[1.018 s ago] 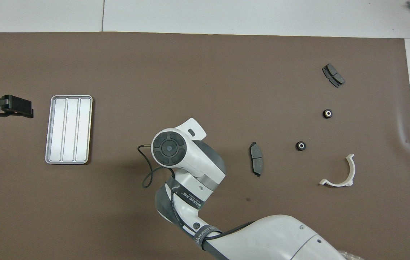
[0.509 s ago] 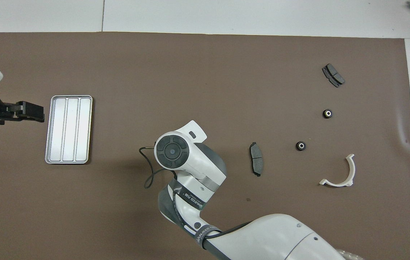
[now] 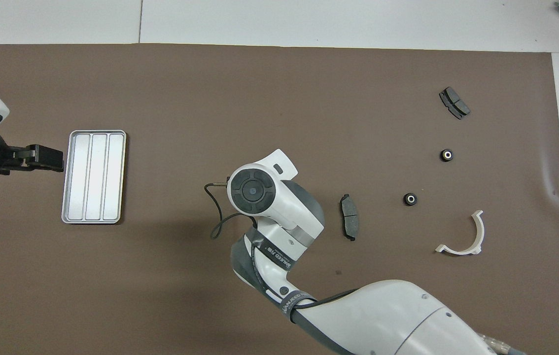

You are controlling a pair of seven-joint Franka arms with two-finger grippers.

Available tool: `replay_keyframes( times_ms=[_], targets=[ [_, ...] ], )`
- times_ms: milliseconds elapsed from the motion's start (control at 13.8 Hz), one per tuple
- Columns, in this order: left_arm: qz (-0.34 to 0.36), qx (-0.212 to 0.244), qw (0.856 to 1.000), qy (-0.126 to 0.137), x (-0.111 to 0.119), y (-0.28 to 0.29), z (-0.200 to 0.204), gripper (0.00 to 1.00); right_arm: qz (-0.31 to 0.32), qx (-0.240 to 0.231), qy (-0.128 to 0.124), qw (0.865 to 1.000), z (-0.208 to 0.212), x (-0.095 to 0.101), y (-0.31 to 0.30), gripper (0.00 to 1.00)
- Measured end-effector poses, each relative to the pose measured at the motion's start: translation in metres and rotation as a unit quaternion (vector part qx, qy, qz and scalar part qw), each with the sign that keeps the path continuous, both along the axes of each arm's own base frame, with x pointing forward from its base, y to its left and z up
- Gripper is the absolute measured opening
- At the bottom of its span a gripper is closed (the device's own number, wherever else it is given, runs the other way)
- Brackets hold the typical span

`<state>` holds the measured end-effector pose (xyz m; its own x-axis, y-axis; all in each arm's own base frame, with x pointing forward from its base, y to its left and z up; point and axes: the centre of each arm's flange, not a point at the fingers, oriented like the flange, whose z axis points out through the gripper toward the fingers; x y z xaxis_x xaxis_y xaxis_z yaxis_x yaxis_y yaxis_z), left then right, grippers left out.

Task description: Place bearing gear from tray to pile

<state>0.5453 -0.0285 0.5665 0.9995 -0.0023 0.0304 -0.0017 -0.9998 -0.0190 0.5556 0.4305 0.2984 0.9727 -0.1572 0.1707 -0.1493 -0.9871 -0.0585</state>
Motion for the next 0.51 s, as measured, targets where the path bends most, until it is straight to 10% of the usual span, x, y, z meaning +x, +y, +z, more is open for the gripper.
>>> replay_keyframes(
  times_ms=[509],
  targets=[
    [0.0,0.0,1.0,0.0,-0.001,0.0,0.0,1.0,0.001,-0.031,-0.014,0.999,0.029,0.089,-0.187,0.23]
  ],
)
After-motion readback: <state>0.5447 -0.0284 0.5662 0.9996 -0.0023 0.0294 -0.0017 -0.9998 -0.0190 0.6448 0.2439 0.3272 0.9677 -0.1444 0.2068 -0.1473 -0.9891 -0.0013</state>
